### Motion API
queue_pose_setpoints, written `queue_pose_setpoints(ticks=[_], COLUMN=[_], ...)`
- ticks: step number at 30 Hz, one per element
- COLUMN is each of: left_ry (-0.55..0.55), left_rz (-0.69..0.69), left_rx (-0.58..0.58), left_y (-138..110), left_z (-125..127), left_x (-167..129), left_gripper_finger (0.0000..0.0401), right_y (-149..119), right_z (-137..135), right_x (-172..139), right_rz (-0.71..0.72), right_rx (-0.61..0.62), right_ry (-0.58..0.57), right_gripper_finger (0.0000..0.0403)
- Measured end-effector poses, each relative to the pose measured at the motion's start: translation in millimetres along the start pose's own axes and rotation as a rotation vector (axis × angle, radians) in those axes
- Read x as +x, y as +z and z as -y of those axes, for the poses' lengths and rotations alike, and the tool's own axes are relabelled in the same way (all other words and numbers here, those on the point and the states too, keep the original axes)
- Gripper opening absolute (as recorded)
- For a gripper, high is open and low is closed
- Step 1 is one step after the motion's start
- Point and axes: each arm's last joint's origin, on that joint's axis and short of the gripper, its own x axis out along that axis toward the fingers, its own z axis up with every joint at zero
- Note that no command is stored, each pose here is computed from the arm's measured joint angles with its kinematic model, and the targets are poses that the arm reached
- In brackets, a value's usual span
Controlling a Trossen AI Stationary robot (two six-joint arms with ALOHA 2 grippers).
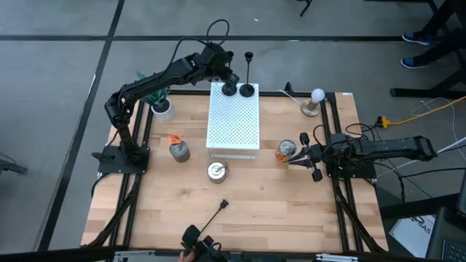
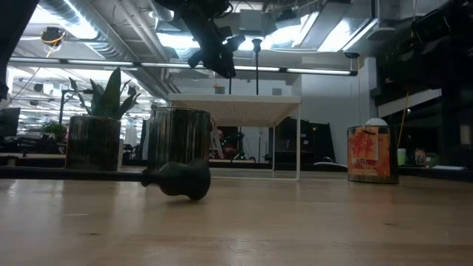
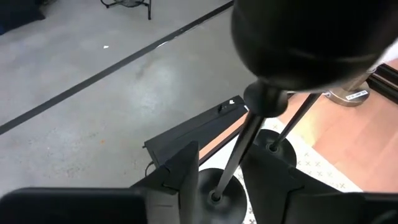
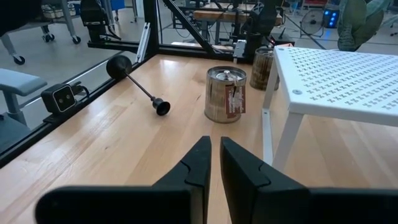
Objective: Pick & Place candle stick holders
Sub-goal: Put the top black candle holder on the shelf, then put the black candle holder on the shelf
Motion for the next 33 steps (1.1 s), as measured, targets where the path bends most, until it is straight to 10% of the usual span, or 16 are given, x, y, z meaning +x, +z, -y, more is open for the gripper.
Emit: queue_pose_setpoints(ticks=[21,33], left_ry=[-0.040,-0.112], left_rz=[-0.110,-0.331], left_rx=[0.015,0.025], left_y=[-7,-44], left_z=[0,48], left_x=[-71,-115], left_gripper_finger=[0.0169,0.0169], right_y=[-4,-4], right_z=[0,4], right_x=[0,0], right_rz=[-0.040,-0.048], right_rx=[0.007,0.001], right_ry=[-0.001,-0.150], right_gripper_finger=[0.0039,0.0039])
